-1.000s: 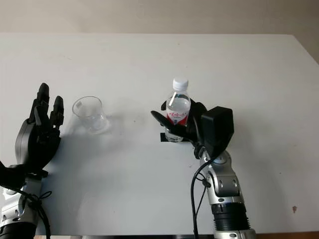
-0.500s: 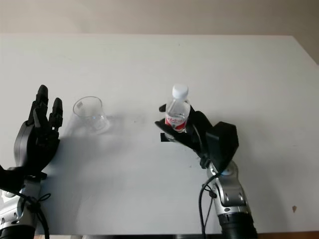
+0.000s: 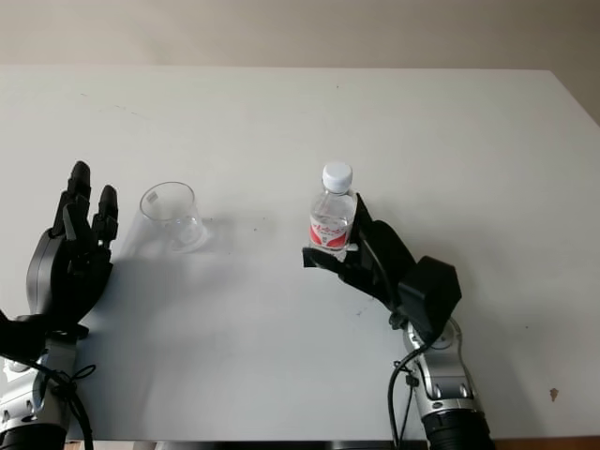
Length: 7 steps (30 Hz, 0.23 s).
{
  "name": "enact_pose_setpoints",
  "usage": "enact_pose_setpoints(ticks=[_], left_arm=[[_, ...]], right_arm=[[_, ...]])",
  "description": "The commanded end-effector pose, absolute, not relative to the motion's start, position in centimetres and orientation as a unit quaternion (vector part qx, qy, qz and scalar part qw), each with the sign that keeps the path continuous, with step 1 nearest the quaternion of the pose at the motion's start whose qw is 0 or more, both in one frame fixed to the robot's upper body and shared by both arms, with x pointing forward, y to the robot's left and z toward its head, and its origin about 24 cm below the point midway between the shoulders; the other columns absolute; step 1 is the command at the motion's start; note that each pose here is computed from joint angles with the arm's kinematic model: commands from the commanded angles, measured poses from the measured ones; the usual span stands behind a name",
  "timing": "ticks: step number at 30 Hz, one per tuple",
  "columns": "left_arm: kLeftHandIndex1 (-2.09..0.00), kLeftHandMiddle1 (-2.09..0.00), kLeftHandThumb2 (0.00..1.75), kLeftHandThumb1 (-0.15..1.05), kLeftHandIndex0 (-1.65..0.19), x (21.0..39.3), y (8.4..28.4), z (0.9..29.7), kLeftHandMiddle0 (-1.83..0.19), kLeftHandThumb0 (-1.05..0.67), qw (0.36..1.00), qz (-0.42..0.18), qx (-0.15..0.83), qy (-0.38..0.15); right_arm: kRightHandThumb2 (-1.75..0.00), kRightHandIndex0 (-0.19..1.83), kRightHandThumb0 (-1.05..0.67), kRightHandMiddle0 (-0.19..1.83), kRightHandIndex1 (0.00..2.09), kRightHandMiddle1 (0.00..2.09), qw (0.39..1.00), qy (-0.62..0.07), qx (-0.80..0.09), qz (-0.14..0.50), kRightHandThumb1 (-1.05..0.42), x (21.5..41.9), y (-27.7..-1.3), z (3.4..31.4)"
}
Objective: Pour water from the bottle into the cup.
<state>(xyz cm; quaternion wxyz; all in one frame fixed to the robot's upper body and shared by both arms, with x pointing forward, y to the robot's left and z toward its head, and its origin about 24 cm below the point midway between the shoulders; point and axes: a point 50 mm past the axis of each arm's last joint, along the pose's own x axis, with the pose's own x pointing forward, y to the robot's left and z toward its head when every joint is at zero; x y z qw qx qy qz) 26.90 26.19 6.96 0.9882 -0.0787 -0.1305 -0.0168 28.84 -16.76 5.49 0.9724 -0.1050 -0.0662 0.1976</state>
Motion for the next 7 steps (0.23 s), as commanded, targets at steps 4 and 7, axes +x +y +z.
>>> enact_pose_setpoints(ticks=[4, 7], left_arm=[[0.0, 0.0, 0.68, 1.05, 0.19, 26.4, 26.3, 6.0, 0.19, -0.81, 0.99, -0.014, -0.081, -0.11], [0.0, 0.0, 0.68, 1.05, 0.19, 26.2, 26.4, 5.9, 0.19, -0.81, 0.991, -0.014, -0.079, -0.108]], right_arm=[[-0.07, -0.19, -0.96, -0.19, 0.0, 0.0, 0.974, -0.099, -0.102, 0.177, -1.02, 27.6, -17.1, 5.8], [-0.06, -0.19, -0.93, -0.19, 0.0, 0.0, 0.974, -0.131, -0.078, 0.171, -1.02, 27.2, -16.6, 6.7]])
